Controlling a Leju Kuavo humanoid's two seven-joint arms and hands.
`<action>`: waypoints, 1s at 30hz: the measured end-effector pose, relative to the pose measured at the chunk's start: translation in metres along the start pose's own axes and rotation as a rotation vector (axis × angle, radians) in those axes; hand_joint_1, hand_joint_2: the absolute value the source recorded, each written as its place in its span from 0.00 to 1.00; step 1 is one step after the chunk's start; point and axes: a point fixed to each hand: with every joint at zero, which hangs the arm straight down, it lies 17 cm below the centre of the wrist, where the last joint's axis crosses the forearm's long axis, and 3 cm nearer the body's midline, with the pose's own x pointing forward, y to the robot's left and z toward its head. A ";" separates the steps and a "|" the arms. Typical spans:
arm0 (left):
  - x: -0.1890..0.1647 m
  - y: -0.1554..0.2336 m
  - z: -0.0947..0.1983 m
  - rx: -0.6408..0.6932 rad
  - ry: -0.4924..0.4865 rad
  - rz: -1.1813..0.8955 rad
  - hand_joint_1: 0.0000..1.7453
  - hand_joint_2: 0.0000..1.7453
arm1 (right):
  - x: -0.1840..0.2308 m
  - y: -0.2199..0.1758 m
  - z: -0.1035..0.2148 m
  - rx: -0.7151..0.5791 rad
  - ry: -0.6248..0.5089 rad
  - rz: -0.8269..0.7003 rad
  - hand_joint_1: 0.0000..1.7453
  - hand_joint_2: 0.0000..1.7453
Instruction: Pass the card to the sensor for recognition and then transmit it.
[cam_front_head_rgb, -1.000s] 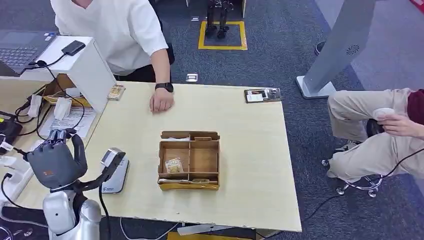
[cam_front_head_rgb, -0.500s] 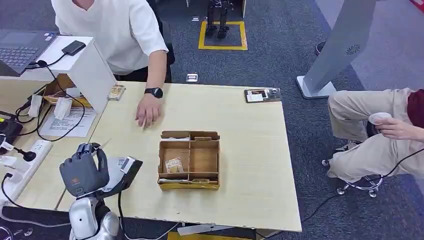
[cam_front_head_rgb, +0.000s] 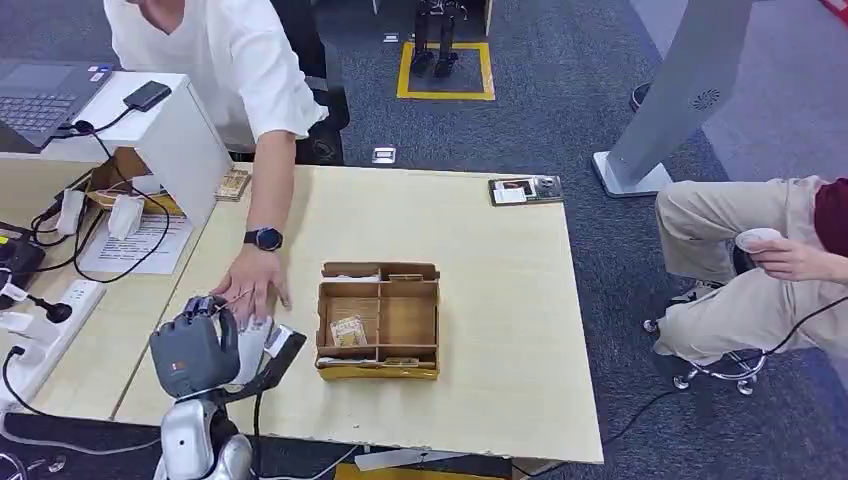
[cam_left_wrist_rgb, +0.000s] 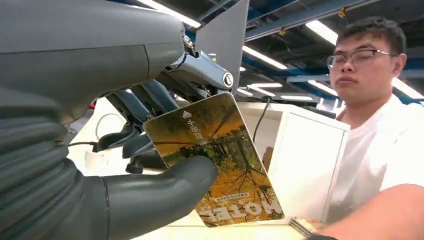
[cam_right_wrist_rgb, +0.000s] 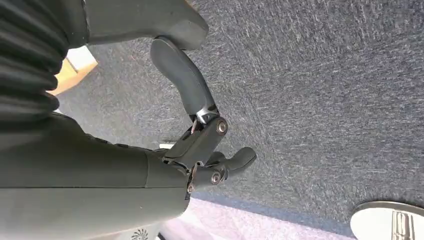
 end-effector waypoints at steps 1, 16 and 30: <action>0.000 -0.001 0.000 -0.002 -0.002 -0.002 1.00 1.00 | 0.000 0.000 0.000 0.000 0.000 0.000 0.00 1.00; -0.012 -0.019 0.012 -0.053 0.047 -0.026 1.00 1.00 | 0.000 0.000 0.000 0.000 -0.002 0.003 0.00 1.00; -0.006 -0.060 0.037 -0.171 0.031 -0.053 1.00 1.00 | 0.000 0.000 0.000 0.000 0.000 -0.002 0.00 1.00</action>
